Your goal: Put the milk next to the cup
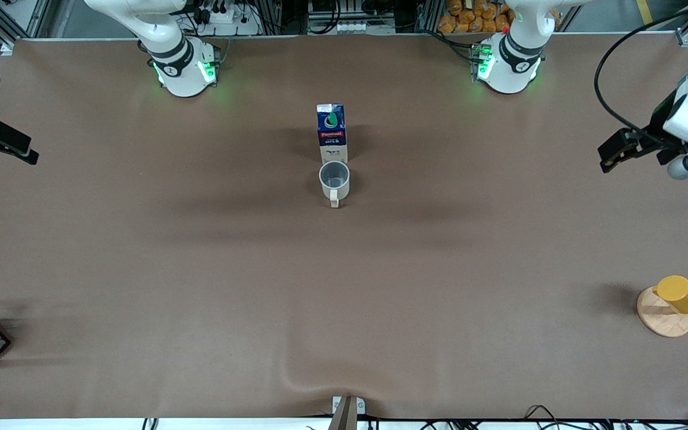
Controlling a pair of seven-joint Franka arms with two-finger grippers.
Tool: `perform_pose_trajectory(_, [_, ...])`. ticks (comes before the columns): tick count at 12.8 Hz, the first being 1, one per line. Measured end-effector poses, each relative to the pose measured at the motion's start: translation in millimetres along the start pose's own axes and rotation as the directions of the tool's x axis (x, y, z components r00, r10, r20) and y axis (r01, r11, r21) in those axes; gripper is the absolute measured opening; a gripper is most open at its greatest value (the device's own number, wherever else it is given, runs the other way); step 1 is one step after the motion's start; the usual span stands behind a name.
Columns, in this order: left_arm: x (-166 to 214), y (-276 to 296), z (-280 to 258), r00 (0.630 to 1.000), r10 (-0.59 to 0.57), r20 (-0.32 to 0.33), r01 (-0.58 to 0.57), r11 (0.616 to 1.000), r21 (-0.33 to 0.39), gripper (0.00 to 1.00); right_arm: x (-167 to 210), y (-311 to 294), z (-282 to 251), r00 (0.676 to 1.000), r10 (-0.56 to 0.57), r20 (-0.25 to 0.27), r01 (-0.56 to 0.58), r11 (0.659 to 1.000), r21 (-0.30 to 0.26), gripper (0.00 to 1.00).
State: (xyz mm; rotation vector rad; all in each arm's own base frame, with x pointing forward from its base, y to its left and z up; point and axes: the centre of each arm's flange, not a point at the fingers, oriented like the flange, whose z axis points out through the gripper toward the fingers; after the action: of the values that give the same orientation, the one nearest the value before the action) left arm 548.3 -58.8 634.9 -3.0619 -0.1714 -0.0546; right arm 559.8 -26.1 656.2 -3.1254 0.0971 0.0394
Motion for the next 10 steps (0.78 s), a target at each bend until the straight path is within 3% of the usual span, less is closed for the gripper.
perform_pose_trajectory(10, [-6.1,-6.7,2.6,0.993,0.115,0.037,-0.113,0.993,-0.039,1.0,0.1,-0.2,-0.1,1.0,0.0,-0.001,0.0,1.0,0.0,1.0])
